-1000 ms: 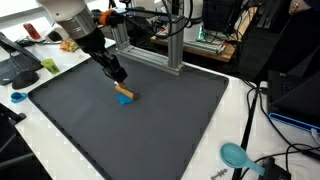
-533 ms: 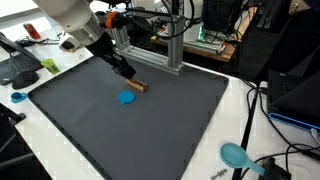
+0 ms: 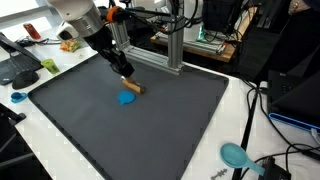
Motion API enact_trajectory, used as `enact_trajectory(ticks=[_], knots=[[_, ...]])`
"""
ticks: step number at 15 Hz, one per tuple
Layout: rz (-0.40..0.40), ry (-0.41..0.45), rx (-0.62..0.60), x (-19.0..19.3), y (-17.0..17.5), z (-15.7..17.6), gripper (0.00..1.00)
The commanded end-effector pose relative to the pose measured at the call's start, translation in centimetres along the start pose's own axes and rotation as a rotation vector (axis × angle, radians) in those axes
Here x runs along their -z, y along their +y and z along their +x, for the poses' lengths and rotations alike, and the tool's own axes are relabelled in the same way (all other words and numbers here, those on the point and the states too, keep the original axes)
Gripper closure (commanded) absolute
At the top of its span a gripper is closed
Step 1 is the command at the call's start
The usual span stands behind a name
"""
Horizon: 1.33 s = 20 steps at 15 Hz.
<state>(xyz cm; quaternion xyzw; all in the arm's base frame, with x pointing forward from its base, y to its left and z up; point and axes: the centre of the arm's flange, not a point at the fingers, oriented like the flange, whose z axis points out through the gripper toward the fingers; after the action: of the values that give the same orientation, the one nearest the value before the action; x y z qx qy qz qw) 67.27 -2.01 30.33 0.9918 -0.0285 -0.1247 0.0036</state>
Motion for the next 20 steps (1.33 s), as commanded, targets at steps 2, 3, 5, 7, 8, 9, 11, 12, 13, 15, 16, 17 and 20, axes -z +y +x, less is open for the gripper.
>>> enact_trajectory(ticks=[2,3,5,7,8,9,11,12,13,15,16,17,20], knots=[[0.033,0.091,-0.005,2.4,0.0,-3.2,0.78],[0.035,0.124,-0.013,2.6,-0.1,-3.0,0.78],[0.049,0.163,-0.011,2.8,-0.2,-2.6,0.78],[0.062,0.195,-0.021,2.4,-0.2,-1.9,0.78],[0.066,0.201,-0.023,2.1,-0.1,-1.6,0.78],[0.074,0.207,-0.028,1.7,0.0,-1.4,0.78],[0.079,0.211,-0.041,0.9,0.0,-1.0,0.78],[0.081,0.207,-0.046,0.5,0.1,-0.9,0.78],[0.077,0.207,-0.051,0.1,0.1,-0.8,0.78],[0.071,0.195,-0.054,-0.4,0.0,-0.3,0.78],[0.065,0.187,-0.056,-0.7,0.0,-0.1,0.78],[0.064,0.181,-0.057,-1.0,0.0,0.2,0.78],[0.063,0.186,-0.046,-1.9,0.0,1.2,0.78]])
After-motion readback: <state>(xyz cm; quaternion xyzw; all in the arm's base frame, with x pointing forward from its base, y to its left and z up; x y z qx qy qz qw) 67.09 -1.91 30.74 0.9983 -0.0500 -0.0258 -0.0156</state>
